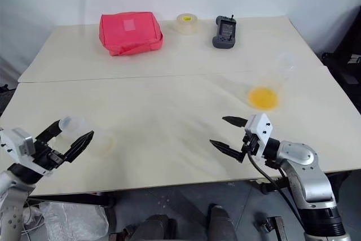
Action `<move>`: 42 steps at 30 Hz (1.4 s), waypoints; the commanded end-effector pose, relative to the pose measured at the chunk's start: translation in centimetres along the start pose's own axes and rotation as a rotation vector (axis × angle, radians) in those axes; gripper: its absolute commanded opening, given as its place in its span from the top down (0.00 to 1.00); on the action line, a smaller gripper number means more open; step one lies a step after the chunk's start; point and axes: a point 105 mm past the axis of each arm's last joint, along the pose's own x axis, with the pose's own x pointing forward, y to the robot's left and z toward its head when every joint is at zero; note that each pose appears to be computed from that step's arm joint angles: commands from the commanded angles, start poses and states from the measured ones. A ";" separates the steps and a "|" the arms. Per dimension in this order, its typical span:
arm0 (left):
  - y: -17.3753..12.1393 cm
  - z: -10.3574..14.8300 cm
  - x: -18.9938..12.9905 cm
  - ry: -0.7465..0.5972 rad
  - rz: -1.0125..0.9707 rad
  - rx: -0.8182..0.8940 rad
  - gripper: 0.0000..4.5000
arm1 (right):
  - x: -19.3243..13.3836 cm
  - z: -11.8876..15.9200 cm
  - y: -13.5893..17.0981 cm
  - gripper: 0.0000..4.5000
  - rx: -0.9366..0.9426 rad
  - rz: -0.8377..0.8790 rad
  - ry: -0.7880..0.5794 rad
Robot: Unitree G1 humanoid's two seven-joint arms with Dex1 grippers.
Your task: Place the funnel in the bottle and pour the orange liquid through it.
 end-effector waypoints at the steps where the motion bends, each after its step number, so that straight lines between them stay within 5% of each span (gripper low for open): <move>1: 0.0 0.7 0.2 -0.011 -0.036 0.034 0.09 | -0.4 1.3 -0.1 0.00 -0.043 -0.015 -0.029; 7: 0.2 0.9 0.3 -0.013 -0.062 0.028 0.47 | -0.7 1.1 0.0 0.00 -0.043 -0.028 -0.024; 21: -1.5 2.4 4.9 -0.001 -0.292 0.003 0.48 | -0.8 2.3 -0.4 0.00 -0.045 -0.074 -0.069; 35: -7.7 5.8 17.4 -0.126 -0.713 0.044 0.48 | -1.6 3.5 0.1 0.00 -0.053 -0.106 -0.073; 42: -11.2 5.1 20.1 -0.138 -0.876 0.057 0.48 | -1.7 3.0 0.6 0.00 -0.051 -0.113 -0.067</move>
